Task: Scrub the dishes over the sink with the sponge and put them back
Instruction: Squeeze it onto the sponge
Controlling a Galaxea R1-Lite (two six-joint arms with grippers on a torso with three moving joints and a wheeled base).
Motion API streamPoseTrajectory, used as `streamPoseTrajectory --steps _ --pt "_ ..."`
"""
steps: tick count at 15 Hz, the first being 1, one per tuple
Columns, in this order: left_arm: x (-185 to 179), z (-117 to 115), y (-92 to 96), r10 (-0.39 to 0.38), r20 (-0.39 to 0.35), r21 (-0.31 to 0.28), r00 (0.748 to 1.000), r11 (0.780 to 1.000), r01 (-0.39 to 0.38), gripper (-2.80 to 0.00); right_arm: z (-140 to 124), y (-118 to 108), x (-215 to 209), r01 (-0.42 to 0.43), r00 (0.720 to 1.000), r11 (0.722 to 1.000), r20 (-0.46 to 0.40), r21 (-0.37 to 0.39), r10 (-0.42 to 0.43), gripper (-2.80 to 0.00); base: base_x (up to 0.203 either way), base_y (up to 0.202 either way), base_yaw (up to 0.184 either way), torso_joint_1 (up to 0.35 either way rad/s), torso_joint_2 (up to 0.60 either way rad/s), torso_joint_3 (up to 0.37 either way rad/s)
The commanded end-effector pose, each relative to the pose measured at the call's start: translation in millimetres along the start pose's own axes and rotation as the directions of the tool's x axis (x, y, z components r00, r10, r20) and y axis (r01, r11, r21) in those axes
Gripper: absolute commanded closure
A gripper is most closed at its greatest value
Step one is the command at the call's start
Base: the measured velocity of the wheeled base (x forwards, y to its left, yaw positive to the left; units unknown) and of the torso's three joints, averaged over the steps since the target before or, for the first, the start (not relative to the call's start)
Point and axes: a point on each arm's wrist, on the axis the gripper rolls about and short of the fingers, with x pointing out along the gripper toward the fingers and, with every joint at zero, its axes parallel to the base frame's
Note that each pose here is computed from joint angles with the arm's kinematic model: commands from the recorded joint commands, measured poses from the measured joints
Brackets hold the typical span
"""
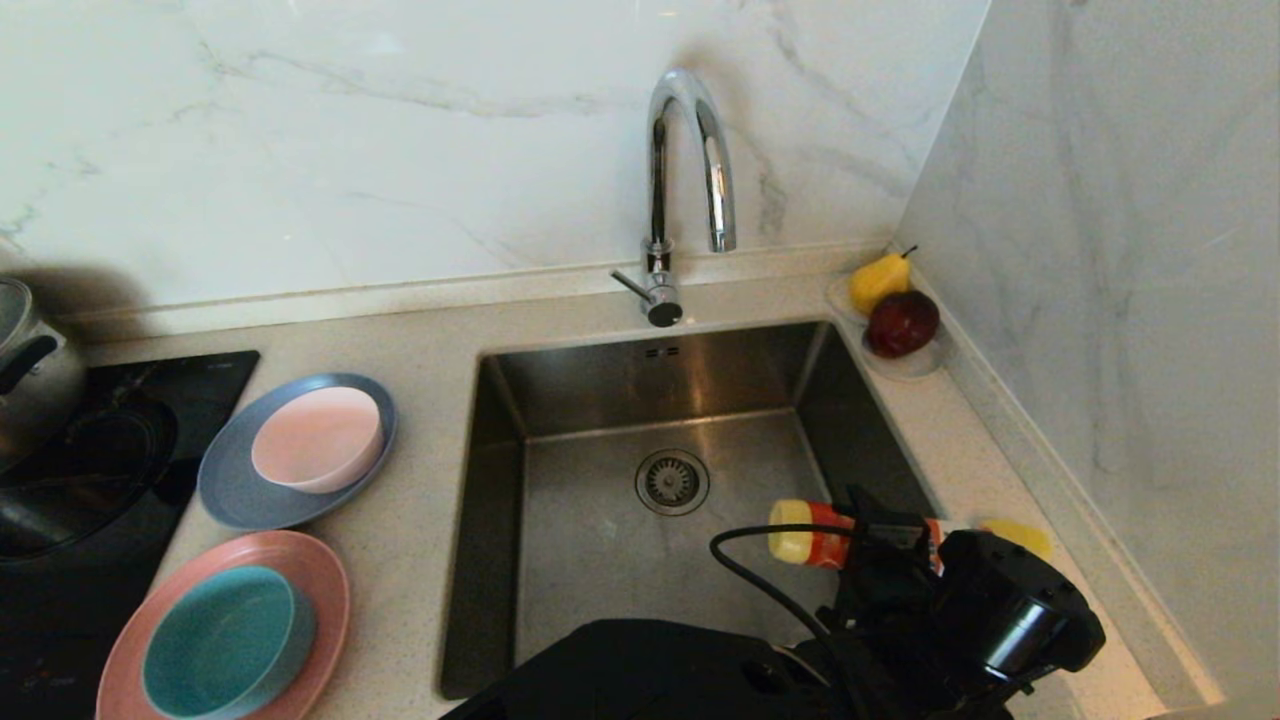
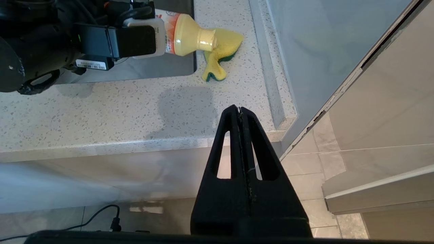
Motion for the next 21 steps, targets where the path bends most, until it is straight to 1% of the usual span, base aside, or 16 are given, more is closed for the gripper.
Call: streamPoseTrajectory --steps 1,10,15,20,21 --pt "-0.4 -0.7 2.9 0.004 -0.007 0.003 1.000 1.000 -0.004 0.00 0.0 0.0 0.0 0.000 1.000 1.000 0.000 0.000 0.000 0.00 0.000 0.000 0.000 0.000 0.00 0.000" --pt "0.7 -0.1 -3.2 -0.004 -0.007 0.019 1.000 1.000 0.004 0.00 0.0 0.0 0.0 0.000 1.000 1.000 0.000 0.000 0.000 0.00 0.000 0.000 0.000 0.000 0.00 0.000" --pt "1.1 -0.6 -1.4 -0.002 -0.008 0.015 1.000 1.000 0.002 0.00 0.0 0.0 0.0 0.000 1.000 1.000 0.000 0.000 0.000 0.00 0.000 0.000 0.000 0.000 0.00 0.000" --pt "1.2 -0.5 -1.7 0.001 -0.009 -0.007 1.000 1.000 -0.001 0.00 0.0 0.0 0.0 -0.001 1.000 1.000 0.000 0.000 0.001 0.00 0.000 0.000 0.000 0.000 0.00 0.000" --pt "0.3 -0.7 1.4 0.005 -0.007 -0.023 1.000 1.000 -0.005 0.00 0.0 0.0 0.0 0.000 1.000 1.000 0.000 0.000 0.000 0.00 0.000 0.000 0.000 0.000 0.00 0.000"
